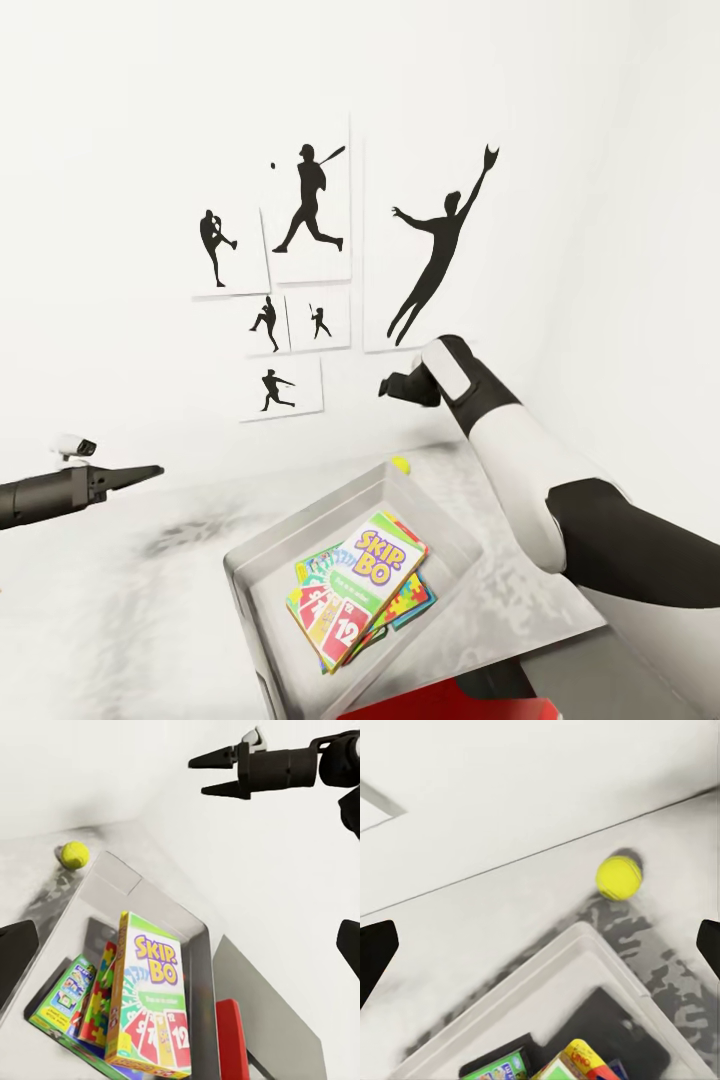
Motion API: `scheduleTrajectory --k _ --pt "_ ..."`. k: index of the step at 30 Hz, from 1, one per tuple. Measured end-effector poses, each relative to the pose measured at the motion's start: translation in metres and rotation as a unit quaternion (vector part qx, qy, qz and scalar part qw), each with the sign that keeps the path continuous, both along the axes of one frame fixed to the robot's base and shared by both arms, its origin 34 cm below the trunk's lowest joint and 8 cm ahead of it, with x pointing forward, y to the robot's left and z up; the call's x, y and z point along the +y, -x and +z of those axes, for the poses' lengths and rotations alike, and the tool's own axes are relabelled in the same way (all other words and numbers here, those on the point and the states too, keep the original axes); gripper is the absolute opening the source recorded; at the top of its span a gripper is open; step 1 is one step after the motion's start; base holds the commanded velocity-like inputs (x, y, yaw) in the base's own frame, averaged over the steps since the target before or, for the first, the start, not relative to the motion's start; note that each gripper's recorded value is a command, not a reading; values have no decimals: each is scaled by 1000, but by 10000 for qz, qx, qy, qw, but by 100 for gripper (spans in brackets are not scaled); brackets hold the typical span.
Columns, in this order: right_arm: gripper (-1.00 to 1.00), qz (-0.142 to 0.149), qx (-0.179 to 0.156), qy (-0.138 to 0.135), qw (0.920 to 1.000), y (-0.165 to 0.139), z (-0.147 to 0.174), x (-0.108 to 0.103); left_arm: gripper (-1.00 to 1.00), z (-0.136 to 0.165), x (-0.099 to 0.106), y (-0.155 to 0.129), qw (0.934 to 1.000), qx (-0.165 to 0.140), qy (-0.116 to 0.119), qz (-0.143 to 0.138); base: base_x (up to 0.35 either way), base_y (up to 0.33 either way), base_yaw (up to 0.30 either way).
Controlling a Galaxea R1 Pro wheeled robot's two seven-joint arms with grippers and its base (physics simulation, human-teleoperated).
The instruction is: Put all the toys in the child's room - the three board games (two on the bed and one on the table), the two jigsaw puzzles on the table, and the tennis ball on the table - inside the toy box on the table in the child's room.
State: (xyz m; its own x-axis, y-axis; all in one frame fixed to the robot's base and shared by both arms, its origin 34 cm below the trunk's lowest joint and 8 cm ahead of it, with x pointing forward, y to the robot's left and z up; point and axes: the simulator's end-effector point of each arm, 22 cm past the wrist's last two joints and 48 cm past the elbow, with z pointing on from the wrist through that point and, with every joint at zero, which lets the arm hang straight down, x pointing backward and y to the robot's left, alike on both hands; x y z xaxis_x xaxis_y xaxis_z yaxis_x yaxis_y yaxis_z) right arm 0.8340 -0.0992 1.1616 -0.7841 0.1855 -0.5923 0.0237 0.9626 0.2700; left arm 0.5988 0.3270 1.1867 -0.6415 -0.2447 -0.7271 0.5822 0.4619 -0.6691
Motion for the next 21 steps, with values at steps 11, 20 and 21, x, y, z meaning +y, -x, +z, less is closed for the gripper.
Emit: scheduleTrajectory --k 11,20,21 --pt "100 -34 59 24 10000 -3 -9 -2 100 20 10 -12 9998 -147 -99 54 0 0 0" --pt "100 -87 90 33 9999 -9 -14 -8 100 57 10 -33 9983 -567 -139 54 0 0 0" --pt "100 -92 87 36 9999 -10 -14 -8 100 58 11 -34 9982 -582 -140 55 0 0 0"
